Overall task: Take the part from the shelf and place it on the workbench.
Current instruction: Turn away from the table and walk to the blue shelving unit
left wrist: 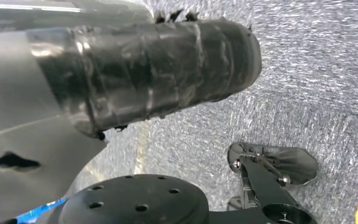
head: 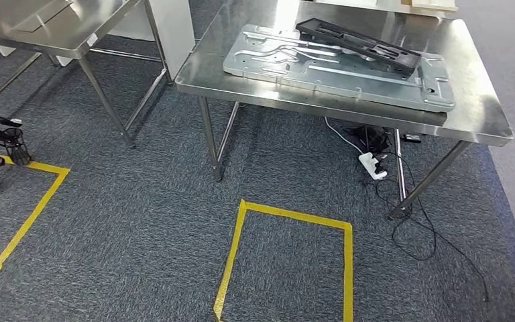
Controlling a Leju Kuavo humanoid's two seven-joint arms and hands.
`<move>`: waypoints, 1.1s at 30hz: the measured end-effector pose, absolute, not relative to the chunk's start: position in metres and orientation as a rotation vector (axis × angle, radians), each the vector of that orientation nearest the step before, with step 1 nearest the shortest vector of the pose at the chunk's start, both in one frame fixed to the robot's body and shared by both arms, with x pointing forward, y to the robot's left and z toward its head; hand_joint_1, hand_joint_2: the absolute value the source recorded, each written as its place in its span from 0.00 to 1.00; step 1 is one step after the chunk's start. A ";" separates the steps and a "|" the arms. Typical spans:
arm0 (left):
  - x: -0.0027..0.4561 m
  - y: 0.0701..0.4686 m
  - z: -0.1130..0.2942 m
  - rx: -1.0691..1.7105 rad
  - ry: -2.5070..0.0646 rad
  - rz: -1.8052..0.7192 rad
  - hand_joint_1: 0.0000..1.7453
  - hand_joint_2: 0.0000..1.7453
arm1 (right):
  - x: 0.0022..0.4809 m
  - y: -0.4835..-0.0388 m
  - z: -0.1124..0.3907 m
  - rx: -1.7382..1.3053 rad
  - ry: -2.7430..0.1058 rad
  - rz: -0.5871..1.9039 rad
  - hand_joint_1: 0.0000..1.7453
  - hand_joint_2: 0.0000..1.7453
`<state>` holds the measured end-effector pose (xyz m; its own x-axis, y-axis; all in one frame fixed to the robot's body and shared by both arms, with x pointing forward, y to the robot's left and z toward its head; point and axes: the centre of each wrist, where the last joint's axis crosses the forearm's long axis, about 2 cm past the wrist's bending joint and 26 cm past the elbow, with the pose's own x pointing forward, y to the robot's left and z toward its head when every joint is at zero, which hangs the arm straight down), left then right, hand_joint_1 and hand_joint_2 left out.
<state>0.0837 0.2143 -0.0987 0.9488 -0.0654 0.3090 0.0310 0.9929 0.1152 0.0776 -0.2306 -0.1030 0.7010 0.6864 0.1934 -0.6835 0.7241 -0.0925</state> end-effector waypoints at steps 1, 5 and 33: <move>0.085 0.213 -0.098 0.106 -0.318 -0.047 0.00 0.00 | 0.078 -0.230 -0.103 -0.014 -0.218 0.772 0.00 0.00; 0.089 0.209 -0.097 0.088 -0.317 -0.026 0.00 0.00 | 0.081 -0.229 -0.102 -0.006 -0.213 0.825 0.00 0.00; 0.092 0.195 -0.094 0.030 -0.315 0.065 0.00 0.00 | 0.085 -0.245 -0.103 0.014 -0.222 0.874 0.00 0.00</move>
<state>0.0923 0.1945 -0.0938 0.9487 0.0592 0.3106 -0.0686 0.9974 0.0196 0.0849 -0.2453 -0.1032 0.6204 0.7588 0.1985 -0.7616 0.6432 -0.0785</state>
